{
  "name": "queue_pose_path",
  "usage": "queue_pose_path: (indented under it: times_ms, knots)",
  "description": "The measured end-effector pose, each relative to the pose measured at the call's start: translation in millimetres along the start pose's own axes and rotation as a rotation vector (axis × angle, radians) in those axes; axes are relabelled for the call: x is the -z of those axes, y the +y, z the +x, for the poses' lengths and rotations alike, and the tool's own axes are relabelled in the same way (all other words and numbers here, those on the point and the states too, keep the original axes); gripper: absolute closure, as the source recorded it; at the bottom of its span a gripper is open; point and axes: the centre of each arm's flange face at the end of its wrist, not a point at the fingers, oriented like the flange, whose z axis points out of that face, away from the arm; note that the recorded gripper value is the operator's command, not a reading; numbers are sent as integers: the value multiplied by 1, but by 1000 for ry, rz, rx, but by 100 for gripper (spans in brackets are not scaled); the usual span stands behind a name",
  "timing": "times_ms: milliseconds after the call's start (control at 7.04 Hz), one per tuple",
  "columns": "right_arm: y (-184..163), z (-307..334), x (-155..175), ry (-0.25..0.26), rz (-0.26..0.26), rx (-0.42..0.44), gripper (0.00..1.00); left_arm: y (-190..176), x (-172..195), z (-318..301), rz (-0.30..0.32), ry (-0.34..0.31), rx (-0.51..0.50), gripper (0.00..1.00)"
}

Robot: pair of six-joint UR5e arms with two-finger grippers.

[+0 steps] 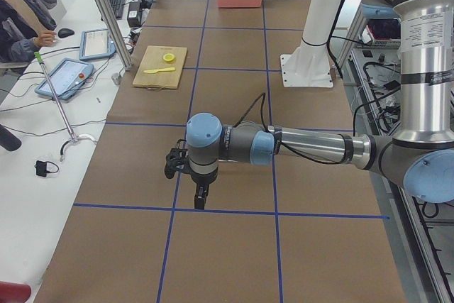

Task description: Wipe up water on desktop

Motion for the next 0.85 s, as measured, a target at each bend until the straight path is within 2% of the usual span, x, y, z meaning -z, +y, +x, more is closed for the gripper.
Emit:
queue_pose_path:
  times_ms: [284,568,852]
  knots:
    - [-2,-2,2,-2,4,1,0,-8,10,10,20,11,-20,2]
    - [-6,-3,3,-5,8,-1,0,-7,12,17,24,60,-25,2]
    - [-5,-1,1,1,4,-1,0,-9,15,21,29,79,-30,2]
